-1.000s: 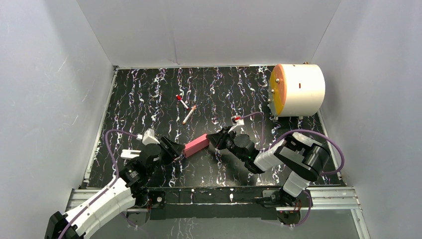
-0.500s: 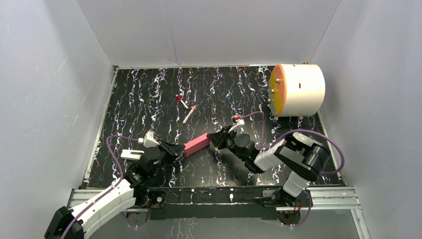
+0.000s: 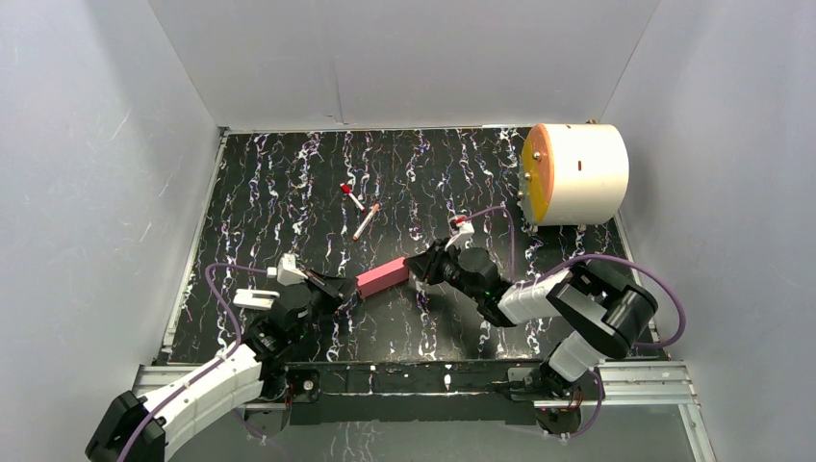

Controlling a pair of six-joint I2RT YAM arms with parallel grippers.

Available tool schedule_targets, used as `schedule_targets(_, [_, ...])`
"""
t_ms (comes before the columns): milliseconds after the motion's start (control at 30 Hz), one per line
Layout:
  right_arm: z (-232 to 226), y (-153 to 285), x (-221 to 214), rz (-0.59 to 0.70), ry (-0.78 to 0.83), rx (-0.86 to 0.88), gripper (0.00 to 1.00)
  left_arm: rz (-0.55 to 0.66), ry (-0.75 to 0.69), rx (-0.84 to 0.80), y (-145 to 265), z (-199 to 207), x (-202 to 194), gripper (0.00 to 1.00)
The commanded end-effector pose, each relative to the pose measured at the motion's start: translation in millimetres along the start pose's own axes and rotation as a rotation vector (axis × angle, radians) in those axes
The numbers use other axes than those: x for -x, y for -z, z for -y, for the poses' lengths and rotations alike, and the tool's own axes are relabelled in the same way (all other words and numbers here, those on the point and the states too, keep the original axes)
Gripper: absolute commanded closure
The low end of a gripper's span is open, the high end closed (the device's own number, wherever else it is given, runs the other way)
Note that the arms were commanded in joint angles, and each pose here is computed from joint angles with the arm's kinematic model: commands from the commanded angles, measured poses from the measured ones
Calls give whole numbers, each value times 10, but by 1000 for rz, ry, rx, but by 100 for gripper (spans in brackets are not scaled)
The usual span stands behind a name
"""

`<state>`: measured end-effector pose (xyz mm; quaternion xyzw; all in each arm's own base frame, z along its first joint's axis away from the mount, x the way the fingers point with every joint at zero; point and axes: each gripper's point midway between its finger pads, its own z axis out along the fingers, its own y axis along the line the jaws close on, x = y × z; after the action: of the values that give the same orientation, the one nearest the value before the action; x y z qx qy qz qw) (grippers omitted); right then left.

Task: Fold the paper box

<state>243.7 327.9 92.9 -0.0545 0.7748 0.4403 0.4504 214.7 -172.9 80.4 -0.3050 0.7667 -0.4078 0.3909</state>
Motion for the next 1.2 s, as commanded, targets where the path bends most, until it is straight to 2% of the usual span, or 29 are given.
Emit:
schedule_targets(0, [17, 142, -285, -177, -50, 46, 75, -61, -103, 216, 50, -643, -158, 100])
schedule_targets(267, [150, 138, -543, -279, -74, 42, 92, -66, -130, 205, 31, -578, -149, 100])
schedule_targets(333, [130, 154, -565, -282, -91, 60, 93, -66, -152, 198, 27, -515, -128, 100])
schedule_targets(467, [19, 105, -406, -267, -60, 76, 91, -45, -203, 177, 13, -349, -37, 92])
schedule_targets(567, [-48, 39, -176, -252, 14, 52, 82, -24, -228, 164, -5, -239, 30, 89])
schedule_targets(733, [-65, 24, 308, -186, 111, -16, 61, 41, -334, 154, -8, 29, 254, 76])
schedule_targets(867, [-42, 127, 569, -162, 180, -40, 45, 70, -474, 138, 15, 330, 435, 58])
schedule_targets(1000, [-24, 311, 828, -141, 275, -74, 31, -2, -659, 132, 36, 561, 460, 43])
schedule_targets(1167, [-18, 663, 1095, -102, 430, -137, 18, -257, -988, 44, -28, 777, 214, 32])
